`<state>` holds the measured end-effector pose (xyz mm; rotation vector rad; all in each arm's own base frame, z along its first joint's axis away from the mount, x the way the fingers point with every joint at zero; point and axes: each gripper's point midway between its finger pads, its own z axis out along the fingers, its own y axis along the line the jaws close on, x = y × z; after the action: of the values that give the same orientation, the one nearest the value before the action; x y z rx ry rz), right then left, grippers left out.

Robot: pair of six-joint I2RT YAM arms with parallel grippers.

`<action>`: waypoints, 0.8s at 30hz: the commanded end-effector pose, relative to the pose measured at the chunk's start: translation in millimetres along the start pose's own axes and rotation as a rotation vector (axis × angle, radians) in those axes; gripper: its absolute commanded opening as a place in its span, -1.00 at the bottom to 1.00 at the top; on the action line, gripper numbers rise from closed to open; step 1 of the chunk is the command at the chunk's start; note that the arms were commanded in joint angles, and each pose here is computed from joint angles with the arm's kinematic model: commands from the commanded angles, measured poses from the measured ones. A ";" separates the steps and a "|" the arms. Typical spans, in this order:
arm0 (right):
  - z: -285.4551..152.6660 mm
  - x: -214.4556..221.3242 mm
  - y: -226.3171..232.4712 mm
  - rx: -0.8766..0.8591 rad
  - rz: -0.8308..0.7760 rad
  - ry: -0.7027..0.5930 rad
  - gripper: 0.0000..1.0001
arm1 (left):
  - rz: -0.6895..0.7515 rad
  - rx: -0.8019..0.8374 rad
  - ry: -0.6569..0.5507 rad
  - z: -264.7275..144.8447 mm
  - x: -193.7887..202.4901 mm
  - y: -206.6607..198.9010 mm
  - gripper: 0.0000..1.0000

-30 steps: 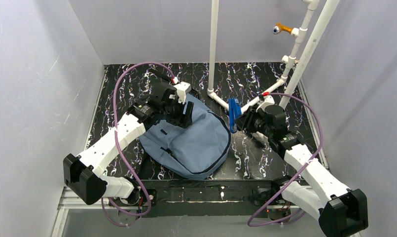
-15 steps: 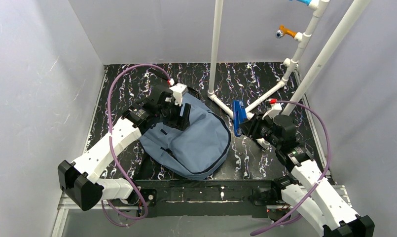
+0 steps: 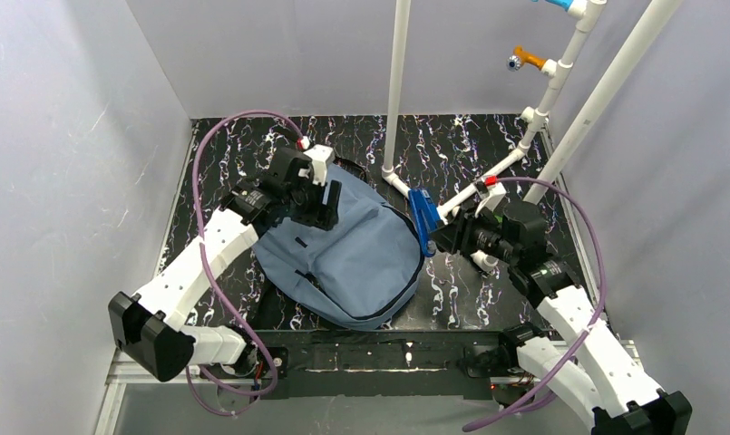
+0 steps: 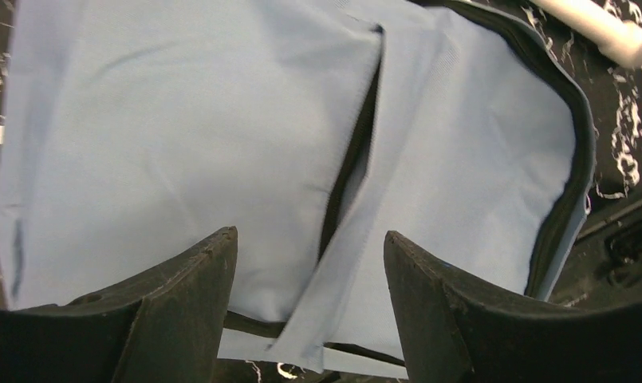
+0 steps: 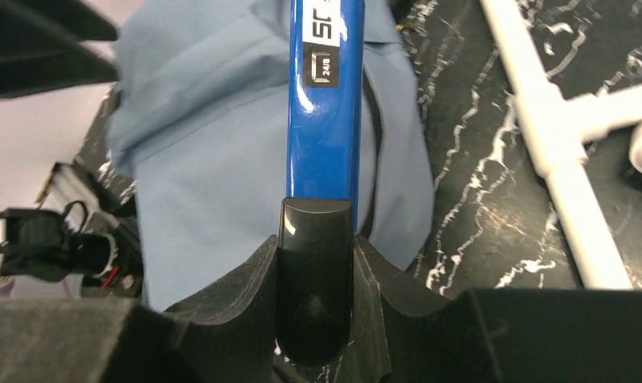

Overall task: Pack the student bag
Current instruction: Place the stationery in the student bag.

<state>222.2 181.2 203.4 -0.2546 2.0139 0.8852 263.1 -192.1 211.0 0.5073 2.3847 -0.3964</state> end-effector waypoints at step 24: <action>37.0 -61.0 214.7 -0.145 -0.183 -0.103 -0.97 | -0.236 0.145 -0.099 22.7 64.2 -25.6 -0.21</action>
<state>132.0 351.1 304.1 -0.7367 1.9467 1.0515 240.6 -198.2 159.5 0.2636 2.3070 -0.5729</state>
